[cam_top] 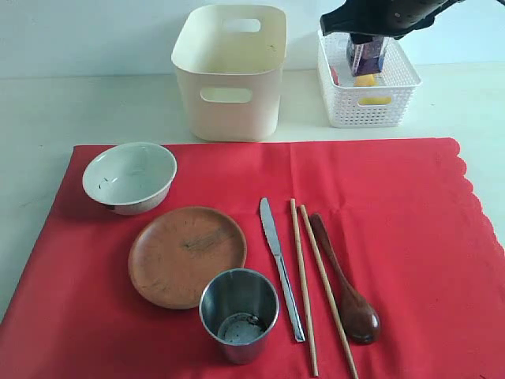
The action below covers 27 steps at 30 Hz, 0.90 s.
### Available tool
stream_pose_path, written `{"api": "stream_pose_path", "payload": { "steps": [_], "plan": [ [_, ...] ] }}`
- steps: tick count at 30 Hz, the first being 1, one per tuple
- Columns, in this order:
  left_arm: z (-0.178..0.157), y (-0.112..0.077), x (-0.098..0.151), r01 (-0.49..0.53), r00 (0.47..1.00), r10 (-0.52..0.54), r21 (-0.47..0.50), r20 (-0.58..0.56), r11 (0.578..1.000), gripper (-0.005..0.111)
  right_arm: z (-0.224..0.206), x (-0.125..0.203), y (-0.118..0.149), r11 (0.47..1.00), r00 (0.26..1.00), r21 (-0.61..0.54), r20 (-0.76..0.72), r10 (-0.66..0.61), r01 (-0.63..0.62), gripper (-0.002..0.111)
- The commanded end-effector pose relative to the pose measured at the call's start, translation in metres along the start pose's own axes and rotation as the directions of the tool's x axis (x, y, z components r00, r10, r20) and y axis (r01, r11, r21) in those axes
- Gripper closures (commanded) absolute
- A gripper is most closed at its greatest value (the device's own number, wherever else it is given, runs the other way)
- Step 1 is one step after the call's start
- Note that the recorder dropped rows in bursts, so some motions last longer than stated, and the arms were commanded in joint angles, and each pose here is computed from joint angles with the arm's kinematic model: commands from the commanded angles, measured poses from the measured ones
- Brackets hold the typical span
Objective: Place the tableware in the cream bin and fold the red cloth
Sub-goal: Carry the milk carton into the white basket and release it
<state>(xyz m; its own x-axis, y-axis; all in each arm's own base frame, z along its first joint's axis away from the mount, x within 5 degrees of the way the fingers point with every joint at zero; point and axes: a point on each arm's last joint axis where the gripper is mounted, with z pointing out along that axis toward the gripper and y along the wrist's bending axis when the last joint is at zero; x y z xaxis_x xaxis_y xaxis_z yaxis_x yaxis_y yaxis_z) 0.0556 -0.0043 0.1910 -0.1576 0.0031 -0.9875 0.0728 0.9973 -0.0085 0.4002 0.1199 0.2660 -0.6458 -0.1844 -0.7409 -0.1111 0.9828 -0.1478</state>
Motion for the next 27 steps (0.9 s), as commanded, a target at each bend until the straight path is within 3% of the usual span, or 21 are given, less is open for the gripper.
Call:
{"api": "stream_pose_path", "payload": {
  "steps": [1,18,27],
  "plan": [
    [0.000,0.000,-0.001,-0.001,1.000,0.001,-0.002,0.007,1.000,0.106,0.008,-0.010,-0.010,0.998,0.993,-0.042,0.107,0.045,-0.041,0.108],
    [0.000,0.000,-0.001,-0.001,1.000,0.001,-0.002,0.007,1.000,0.106,0.082,0.011,-0.023,0.981,0.970,-0.187,0.225,0.096,-0.053,0.108],
    [0.000,0.000,-0.001,-0.001,1.000,0.001,-0.002,0.007,1.000,0.106,0.091,0.015,-0.026,0.974,0.963,-0.208,0.229,0.141,-0.093,0.108]
  ]
}}
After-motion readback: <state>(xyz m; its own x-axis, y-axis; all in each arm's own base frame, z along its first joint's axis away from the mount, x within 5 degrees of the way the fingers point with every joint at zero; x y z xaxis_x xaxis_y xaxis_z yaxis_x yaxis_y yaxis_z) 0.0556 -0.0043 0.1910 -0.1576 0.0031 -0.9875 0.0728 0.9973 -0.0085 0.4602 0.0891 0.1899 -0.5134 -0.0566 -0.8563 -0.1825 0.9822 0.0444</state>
